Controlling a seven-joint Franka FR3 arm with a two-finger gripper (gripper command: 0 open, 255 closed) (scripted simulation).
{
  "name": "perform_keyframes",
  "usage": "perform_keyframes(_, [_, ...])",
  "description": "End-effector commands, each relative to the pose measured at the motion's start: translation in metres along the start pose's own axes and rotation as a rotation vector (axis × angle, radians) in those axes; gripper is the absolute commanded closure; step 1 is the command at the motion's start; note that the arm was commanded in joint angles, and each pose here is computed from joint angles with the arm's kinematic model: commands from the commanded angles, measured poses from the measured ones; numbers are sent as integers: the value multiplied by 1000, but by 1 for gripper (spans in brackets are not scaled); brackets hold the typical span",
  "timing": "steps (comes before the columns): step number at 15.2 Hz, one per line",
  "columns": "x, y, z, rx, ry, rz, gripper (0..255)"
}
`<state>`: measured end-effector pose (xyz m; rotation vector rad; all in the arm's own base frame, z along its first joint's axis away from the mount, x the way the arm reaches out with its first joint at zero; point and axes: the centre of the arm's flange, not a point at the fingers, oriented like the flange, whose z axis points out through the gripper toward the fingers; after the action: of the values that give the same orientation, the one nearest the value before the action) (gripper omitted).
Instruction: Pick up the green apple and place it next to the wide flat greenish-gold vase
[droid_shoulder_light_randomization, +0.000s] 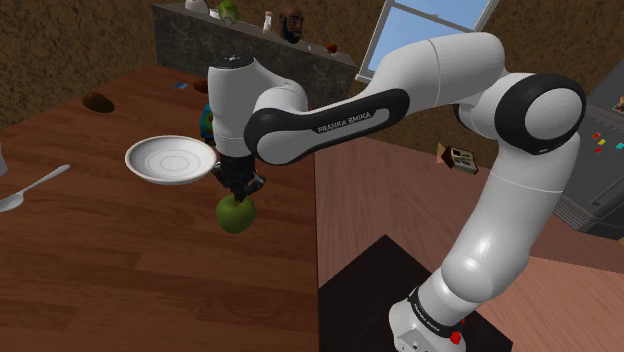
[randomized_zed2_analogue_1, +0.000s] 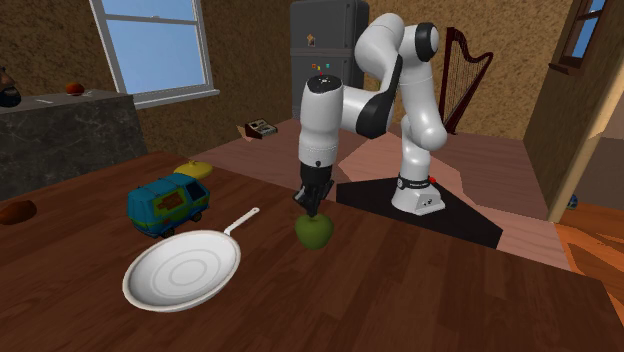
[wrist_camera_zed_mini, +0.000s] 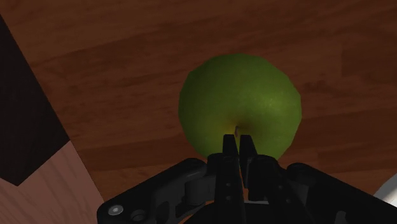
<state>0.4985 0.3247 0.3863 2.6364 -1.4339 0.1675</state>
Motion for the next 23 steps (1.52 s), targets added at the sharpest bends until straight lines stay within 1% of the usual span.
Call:
perform_keyframes(1, [0, 0, 0, 0, 0, 0, 255])
perform_keyframes(23, [19, 8, -114, 0, 0, 0, 255])
